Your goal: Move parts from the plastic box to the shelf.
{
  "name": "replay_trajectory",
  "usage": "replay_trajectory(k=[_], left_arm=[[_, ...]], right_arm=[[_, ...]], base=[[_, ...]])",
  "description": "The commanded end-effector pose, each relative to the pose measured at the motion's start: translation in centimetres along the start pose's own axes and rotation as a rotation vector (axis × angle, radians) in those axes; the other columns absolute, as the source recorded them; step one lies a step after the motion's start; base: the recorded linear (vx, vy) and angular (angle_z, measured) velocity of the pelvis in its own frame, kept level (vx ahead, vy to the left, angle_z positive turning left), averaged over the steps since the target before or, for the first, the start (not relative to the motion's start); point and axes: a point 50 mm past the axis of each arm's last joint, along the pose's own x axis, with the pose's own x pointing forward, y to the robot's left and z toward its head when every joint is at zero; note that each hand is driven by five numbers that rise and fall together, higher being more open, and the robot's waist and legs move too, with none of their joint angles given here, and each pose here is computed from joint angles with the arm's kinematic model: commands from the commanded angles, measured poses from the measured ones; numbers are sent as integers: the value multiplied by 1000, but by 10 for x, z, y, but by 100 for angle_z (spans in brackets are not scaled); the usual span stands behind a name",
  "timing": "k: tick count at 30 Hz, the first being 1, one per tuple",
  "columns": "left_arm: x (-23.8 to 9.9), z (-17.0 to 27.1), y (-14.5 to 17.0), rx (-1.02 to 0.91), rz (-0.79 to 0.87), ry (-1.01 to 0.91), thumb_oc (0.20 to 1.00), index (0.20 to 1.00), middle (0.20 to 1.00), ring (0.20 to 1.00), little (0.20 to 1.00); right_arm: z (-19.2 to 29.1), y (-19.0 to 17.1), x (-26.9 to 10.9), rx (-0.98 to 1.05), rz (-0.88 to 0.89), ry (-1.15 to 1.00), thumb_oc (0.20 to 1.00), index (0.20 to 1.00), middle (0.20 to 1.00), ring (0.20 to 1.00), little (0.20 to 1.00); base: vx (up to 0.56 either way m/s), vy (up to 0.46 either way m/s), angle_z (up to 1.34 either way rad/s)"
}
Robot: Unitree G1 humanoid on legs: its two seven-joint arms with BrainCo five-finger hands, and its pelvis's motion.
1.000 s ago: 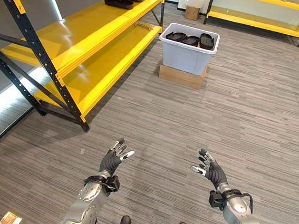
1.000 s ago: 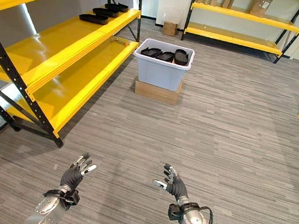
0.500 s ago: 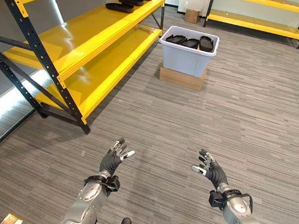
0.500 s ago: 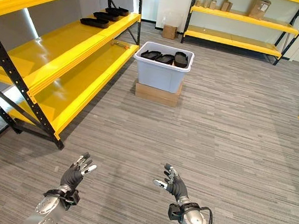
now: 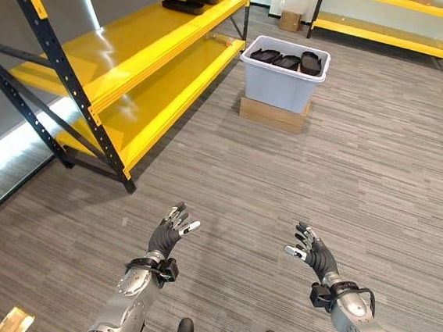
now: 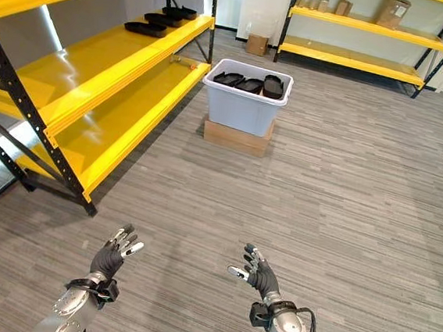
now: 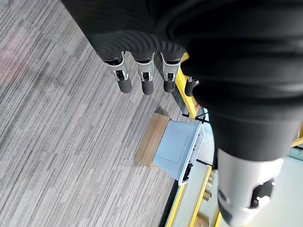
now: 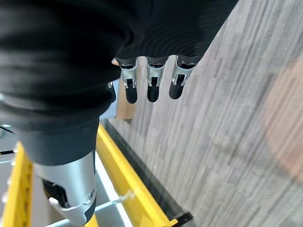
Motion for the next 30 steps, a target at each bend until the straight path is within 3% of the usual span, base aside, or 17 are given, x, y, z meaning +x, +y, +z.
replay_trajectory(k=[1,14,30], left_arm=[[18,35,-18,20,-87,-152,1000,1000,1000,1000,1000],[14,42,-24,18,-145,-175,1000,1000,1000,1000,1000],[13,63,-11,129,-109,-241,1000,1000,1000,1000,1000]], right_arm=[[26,-11,5,33,-25,-123,1000,1000,1000,1000,1000],[34,-24,6,-19,-70,-151,1000,1000,1000,1000,1000],[28,15,17,-1,72,-127,1000,1000,1000,1000,1000]], base=[[8,-144,16],[99,-81,6],[391,233,-23]])
